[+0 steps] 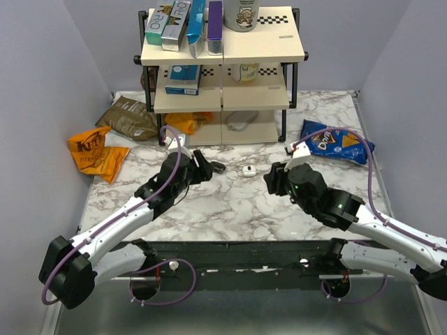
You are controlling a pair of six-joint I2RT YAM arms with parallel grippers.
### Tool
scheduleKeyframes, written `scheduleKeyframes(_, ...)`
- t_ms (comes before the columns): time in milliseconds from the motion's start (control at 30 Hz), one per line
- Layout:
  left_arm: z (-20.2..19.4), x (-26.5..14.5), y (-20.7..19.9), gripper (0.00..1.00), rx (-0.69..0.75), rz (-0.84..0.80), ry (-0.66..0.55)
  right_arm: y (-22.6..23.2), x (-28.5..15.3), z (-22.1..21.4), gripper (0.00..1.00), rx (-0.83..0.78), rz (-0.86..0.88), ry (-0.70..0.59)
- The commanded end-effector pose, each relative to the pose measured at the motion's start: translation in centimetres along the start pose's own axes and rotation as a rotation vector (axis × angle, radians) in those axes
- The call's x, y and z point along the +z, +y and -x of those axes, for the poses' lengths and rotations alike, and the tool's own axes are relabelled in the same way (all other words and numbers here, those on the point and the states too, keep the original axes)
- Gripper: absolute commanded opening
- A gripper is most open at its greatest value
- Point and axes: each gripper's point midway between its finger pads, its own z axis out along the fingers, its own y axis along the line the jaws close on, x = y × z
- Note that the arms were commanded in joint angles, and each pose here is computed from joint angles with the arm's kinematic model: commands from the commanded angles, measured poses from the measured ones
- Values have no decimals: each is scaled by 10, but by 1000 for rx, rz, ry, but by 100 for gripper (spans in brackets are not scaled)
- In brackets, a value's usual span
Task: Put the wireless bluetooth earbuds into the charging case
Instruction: Reset both arms
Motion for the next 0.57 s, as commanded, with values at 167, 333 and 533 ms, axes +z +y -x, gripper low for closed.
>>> scheduleKeyframes(167, -12, -17, 61, 74, -82, 346, 18, 9, 5, -8, 57, 80, 57, -34)
scheduleKeyframes(333, -18, -17, 50, 73, -114, 278, 33, 18, -7, -1, 61, 75, 167, -99)
scheduleKeyframes(533, -5, -27, 46, 73, -140, 234, -41, 21, -8, 2, 66, 14, 195, -104)
